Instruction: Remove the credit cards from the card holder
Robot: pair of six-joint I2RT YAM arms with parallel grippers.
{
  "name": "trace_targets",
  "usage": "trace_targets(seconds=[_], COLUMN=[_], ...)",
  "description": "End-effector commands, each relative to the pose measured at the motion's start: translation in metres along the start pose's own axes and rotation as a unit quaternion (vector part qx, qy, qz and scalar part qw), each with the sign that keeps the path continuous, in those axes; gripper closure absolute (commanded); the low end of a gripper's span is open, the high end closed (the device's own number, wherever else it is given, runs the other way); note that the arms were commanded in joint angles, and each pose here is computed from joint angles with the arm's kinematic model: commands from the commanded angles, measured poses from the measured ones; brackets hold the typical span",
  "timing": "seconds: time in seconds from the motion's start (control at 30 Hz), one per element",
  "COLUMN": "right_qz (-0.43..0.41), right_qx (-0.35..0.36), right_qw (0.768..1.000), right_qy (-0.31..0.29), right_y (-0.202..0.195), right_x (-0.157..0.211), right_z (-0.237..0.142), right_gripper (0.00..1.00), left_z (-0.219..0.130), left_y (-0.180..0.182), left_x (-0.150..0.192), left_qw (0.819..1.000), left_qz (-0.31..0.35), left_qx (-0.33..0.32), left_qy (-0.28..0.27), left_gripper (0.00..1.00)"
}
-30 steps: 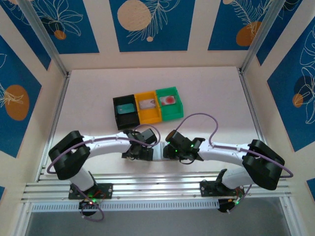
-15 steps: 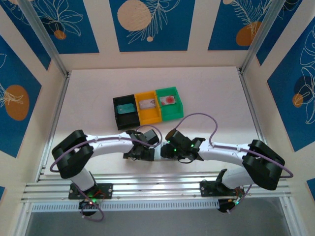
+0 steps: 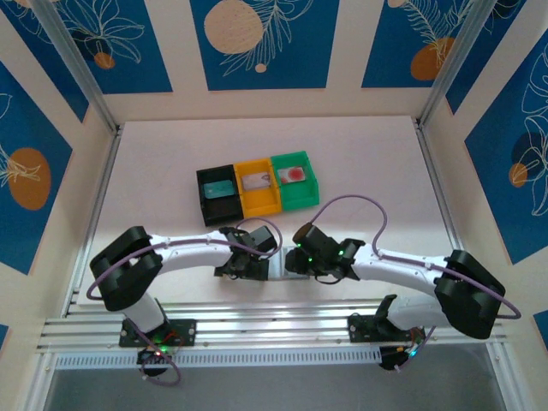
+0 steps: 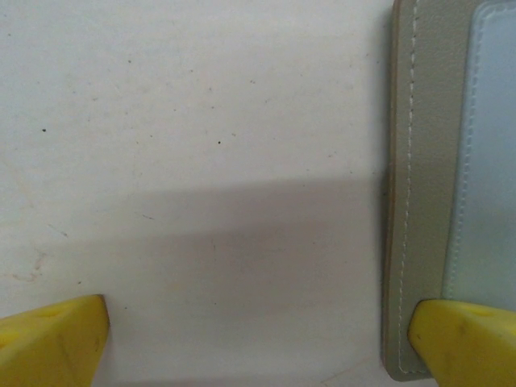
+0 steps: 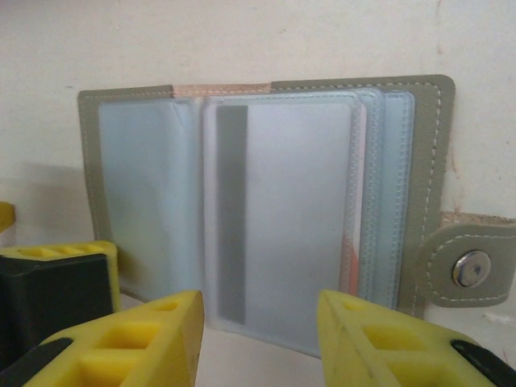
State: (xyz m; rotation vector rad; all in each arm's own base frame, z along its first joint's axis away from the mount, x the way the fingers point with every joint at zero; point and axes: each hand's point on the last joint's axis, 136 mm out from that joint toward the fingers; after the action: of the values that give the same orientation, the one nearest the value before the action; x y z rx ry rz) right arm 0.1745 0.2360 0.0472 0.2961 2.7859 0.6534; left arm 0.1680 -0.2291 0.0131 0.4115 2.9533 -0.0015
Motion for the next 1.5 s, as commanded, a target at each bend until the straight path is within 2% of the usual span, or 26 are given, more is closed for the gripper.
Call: trace_targets(seconds=[0.0, 0.4, 0.83, 1.47], right_qz=[0.006, 0.009, -0.007, -0.042], right_qx=[0.028, 0.055, 0.033, -0.075], right_qw=[1.000, 0.998, 0.998, 0.996], right_qy=[0.007, 0.024, 0.047, 0.039], right_y=[-0.014, -0.017, 0.004, 0.045], right_x=[0.003, 0.008, 0.018, 0.019], right_z=[0.006, 0.022, 0.035, 0.015], right_gripper=[0.57, 0.58, 0.63, 0.66], left_z=[0.021, 0.026, 0.033, 0.034], left_y=[-0.005, -0.005, -0.007, -0.007], left_x=[0.021, 0.024, 0.027, 0.028], left_qw=[0.999, 0.999, 0.999, 0.999], left_qz=[0.009, 0.012, 0.011, 0.013], left_qx=[0.003, 0.006, 0.013, 0.015], left_qy=[0.031, 0.035, 0.041, 0.041], left_gripper=[0.00, 0.00, 0.00, 0.00])
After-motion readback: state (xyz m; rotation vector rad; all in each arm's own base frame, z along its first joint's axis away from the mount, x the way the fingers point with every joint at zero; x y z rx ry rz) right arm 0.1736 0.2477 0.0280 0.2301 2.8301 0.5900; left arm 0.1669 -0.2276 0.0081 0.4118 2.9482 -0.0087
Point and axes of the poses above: each hand's point on the last joint's axis, 136 mm out from that joint toward the fingers, its own z axis out along the fingers, its own y axis along the line the jaws close on, x = y × z, and after that the axes turned 10 degrees about z, right-handed
